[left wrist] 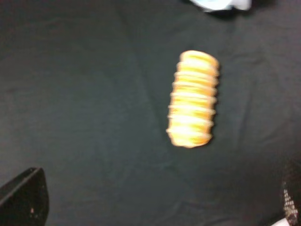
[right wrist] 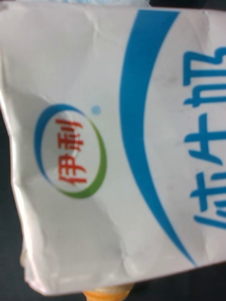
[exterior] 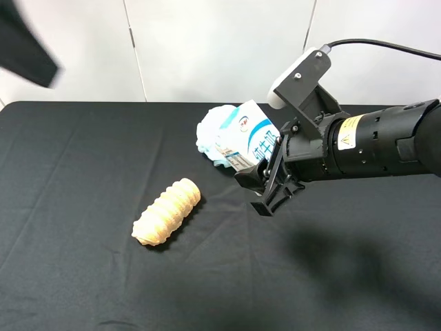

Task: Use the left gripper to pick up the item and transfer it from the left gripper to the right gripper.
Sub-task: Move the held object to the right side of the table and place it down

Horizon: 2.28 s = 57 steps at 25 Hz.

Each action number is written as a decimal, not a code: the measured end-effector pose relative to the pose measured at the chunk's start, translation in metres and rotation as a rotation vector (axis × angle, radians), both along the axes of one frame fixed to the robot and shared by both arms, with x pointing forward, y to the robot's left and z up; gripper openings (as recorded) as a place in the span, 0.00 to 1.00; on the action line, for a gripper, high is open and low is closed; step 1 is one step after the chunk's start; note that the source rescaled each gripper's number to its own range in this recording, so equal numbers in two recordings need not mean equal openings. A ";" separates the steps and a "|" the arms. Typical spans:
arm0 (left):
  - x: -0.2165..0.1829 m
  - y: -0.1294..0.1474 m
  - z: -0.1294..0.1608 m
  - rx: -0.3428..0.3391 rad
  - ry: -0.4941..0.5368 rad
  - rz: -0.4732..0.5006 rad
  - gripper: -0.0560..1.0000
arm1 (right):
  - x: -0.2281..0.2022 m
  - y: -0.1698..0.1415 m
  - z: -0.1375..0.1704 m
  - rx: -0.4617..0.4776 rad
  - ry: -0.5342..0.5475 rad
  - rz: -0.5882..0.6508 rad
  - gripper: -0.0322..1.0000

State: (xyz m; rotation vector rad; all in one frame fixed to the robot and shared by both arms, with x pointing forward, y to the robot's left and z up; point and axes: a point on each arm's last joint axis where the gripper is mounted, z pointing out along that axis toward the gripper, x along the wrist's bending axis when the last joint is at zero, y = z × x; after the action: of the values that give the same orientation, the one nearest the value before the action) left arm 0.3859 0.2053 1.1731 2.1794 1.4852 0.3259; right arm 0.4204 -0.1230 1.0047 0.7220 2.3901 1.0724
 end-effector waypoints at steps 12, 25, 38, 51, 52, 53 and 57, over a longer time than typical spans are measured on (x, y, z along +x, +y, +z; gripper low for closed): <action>-0.069 0.059 -0.038 0.037 -0.097 0.051 0.98 | 0.000 0.000 0.000 0.000 0.001 0.000 0.03; -0.134 0.095 -0.115 -0.071 -0.193 -0.037 0.98 | 0.000 0.000 0.000 0.001 0.002 -0.002 0.03; -0.145 0.101 -0.132 -0.119 -0.318 -0.090 0.95 | -0.002 -0.001 -0.002 -0.020 0.030 0.002 0.03; -0.145 0.101 -0.133 -0.113 -0.319 -0.086 0.94 | -0.002 -0.001 -0.003 0.042 0.095 -0.069 0.03; -0.146 0.101 -0.133 -0.109 -0.320 -0.067 0.94 | -0.002 -0.001 -0.003 0.048 0.108 -0.079 0.03; -0.146 0.101 -0.133 -0.106 -0.321 -0.040 0.94 | -0.003 -0.002 -0.004 0.051 0.129 -0.091 0.03; -0.147 0.101 -0.133 -0.081 -0.329 0.110 0.94 | -0.004 -0.009 -0.010 0.025 0.235 -0.151 0.03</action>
State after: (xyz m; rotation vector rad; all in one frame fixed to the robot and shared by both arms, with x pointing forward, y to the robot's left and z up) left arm 0.2392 0.3062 1.0400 1.8775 1.4073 0.6183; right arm 0.4162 -0.1318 0.9947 1.0714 2.4695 1.0045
